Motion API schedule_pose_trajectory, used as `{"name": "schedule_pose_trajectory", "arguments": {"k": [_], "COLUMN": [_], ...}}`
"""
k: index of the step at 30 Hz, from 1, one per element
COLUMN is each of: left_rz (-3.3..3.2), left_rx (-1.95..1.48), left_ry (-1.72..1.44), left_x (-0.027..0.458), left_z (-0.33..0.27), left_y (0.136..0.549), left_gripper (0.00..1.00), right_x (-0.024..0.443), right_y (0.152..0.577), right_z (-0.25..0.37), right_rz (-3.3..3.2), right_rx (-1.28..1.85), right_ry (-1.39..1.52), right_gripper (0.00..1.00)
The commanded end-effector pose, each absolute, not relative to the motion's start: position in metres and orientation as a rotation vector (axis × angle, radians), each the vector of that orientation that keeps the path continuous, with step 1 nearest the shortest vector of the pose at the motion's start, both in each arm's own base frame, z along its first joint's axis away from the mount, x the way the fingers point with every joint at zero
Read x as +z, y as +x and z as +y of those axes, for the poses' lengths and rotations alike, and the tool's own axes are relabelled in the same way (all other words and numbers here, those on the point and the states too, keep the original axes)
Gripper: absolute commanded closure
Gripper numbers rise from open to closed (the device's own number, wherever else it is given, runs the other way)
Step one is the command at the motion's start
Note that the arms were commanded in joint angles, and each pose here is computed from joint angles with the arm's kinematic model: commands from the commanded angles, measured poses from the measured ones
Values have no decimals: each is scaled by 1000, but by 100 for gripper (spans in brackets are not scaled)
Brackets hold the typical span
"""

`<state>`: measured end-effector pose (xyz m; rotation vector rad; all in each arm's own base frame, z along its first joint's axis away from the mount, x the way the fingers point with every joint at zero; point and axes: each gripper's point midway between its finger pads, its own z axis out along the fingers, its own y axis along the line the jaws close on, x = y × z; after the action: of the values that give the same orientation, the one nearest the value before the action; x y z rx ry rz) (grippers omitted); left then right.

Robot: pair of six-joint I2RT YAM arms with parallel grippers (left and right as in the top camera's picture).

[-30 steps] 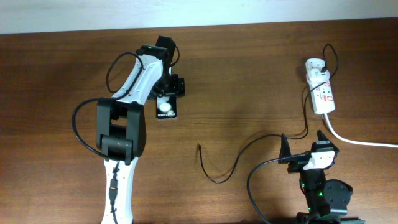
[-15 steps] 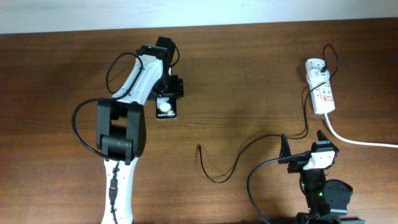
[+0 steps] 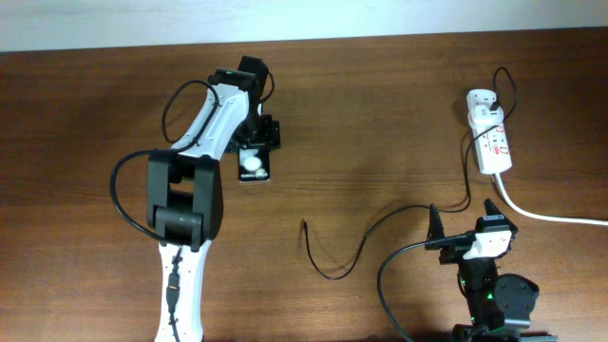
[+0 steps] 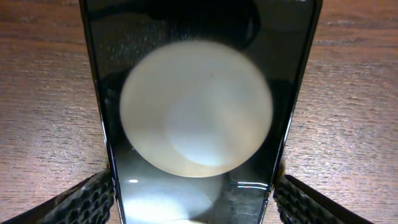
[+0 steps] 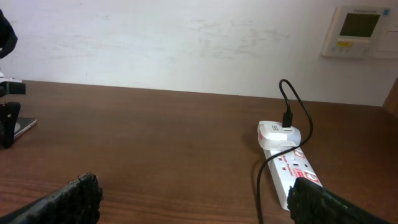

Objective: Plug charger to phone and switch on socket
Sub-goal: 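Close the left gripper on the phone's long edges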

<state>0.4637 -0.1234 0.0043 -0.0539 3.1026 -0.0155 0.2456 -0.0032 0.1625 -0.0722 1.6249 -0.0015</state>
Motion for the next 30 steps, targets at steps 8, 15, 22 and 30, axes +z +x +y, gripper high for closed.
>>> {"name": "schedule_pose_trajectory", "arguments": {"k": [8, 15, 22, 30], "left_rz": [3119, 3117, 3118, 3118], "left_rx": [3, 2, 2, 3], "left_ry": [-55, -55, -55, -56], "left_x": [-5, -10, -10, -10], "left_z": [-119, -119, -119, -118], "left_y": [460, 460, 460, 460], "left_gripper": [13, 14, 26, 78], "right_x": [161, 161, 161, 161], "right_y": [245, 245, 245, 245], "right_z": [1, 1, 1, 1], "right_rz": [1626, 1626, 1626, 1626], "right_rx": [18, 18, 18, 18], "right_ry": [-91, -91, -91, -91], "right_gripper": [1, 1, 1, 1]}}
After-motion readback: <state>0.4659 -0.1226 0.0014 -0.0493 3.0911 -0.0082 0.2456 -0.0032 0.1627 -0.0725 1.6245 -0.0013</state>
